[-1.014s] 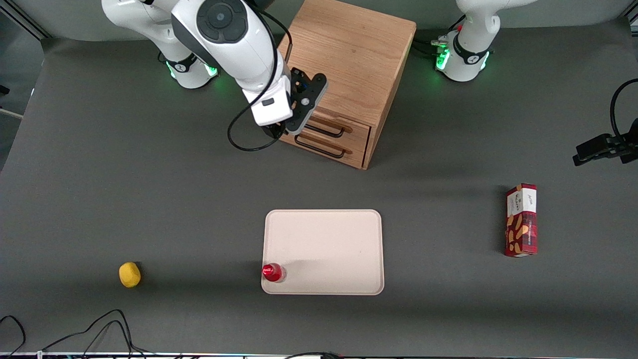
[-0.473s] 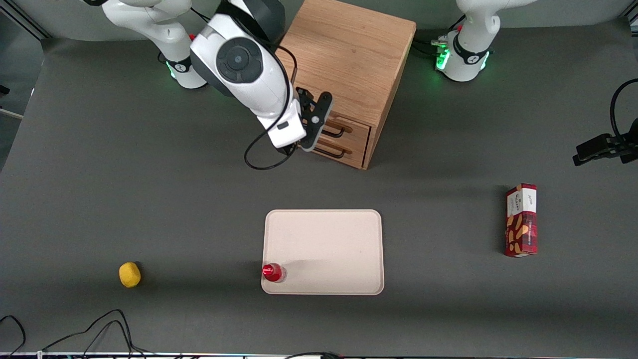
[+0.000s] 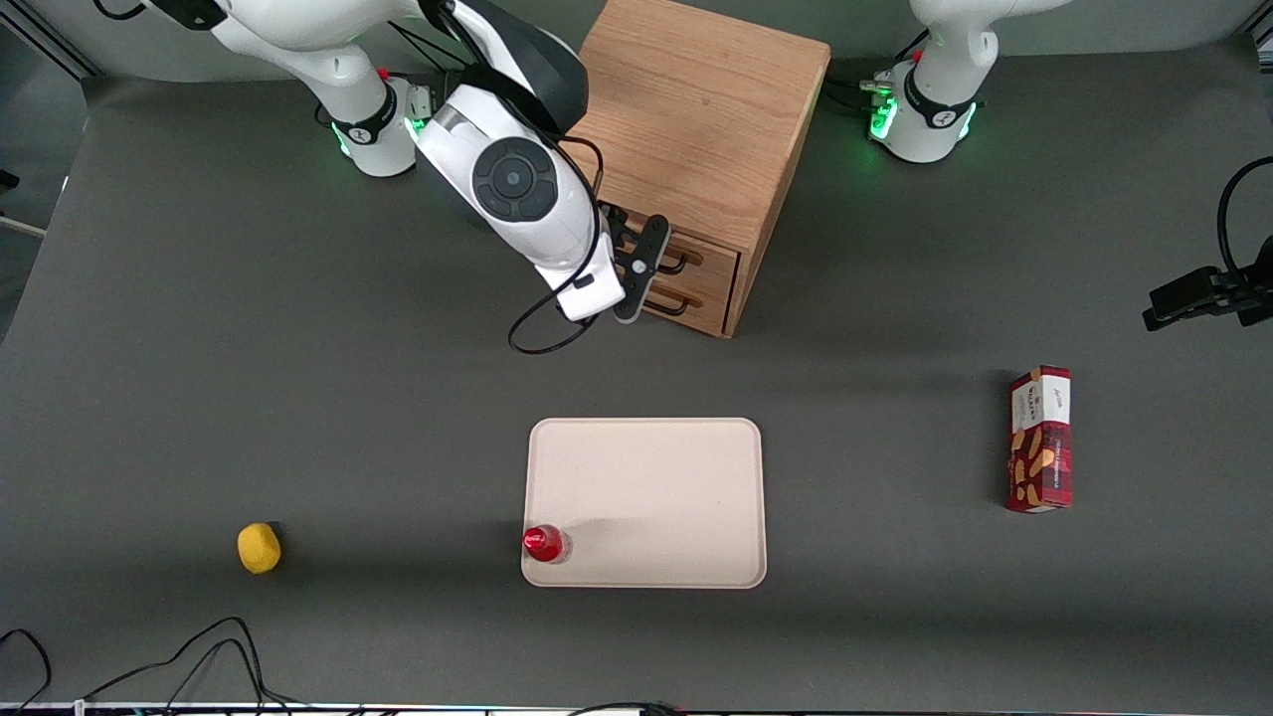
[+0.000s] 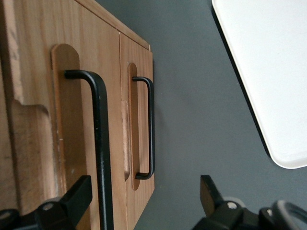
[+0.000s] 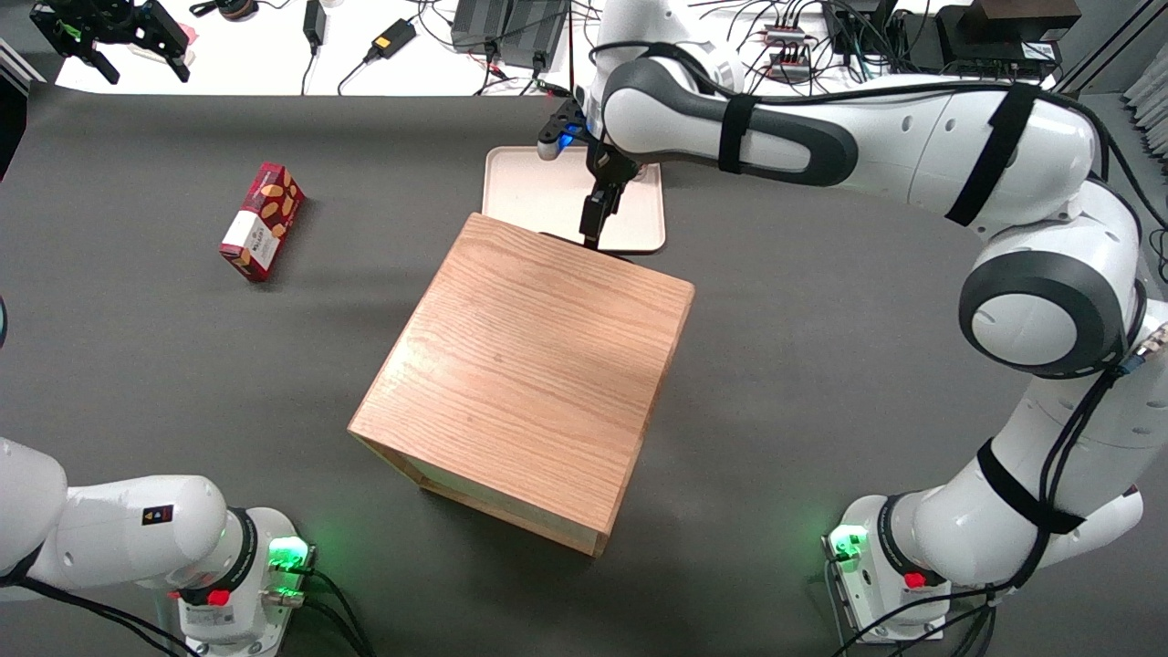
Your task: Open upper drawer
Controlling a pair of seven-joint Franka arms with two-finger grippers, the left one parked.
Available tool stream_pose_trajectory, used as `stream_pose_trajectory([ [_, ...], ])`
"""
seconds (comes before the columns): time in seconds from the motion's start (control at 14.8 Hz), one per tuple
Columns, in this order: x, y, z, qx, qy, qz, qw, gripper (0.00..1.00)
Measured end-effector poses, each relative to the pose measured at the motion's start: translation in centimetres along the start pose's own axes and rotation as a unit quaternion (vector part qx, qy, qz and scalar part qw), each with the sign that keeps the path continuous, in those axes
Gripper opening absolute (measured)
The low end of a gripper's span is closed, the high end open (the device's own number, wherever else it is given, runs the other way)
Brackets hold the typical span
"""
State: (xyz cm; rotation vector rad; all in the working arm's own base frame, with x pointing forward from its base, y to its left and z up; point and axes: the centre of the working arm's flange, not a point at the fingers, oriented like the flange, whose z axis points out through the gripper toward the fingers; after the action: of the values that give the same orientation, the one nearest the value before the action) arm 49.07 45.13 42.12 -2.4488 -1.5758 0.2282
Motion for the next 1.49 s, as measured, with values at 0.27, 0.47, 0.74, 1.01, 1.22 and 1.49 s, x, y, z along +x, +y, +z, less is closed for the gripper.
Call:
stream_pose_trajectory([
  [0.27,0.2,-0.2,0.6,-0.002,0.006,-0.002,1.0,1.0],
  [0.47,0.5,-0.6,1.7,-0.001,0.006,-0.006,1.0,1.0],
  [0.74,0.8,-0.4,2.4,0.0,0.011,-0.006,0.9999,1.0],
  [1.01,0.6,0.3,2.4,-0.002,0.011,-0.017,0.9998,1.0],
  [1.22,0.2,1.4,2.5,-0.003,0.011,-0.019,0.9997,1.0],
  [1.49,0.0,3.0,2.2,-0.006,0.019,-0.018,0.9996,1.0],
])
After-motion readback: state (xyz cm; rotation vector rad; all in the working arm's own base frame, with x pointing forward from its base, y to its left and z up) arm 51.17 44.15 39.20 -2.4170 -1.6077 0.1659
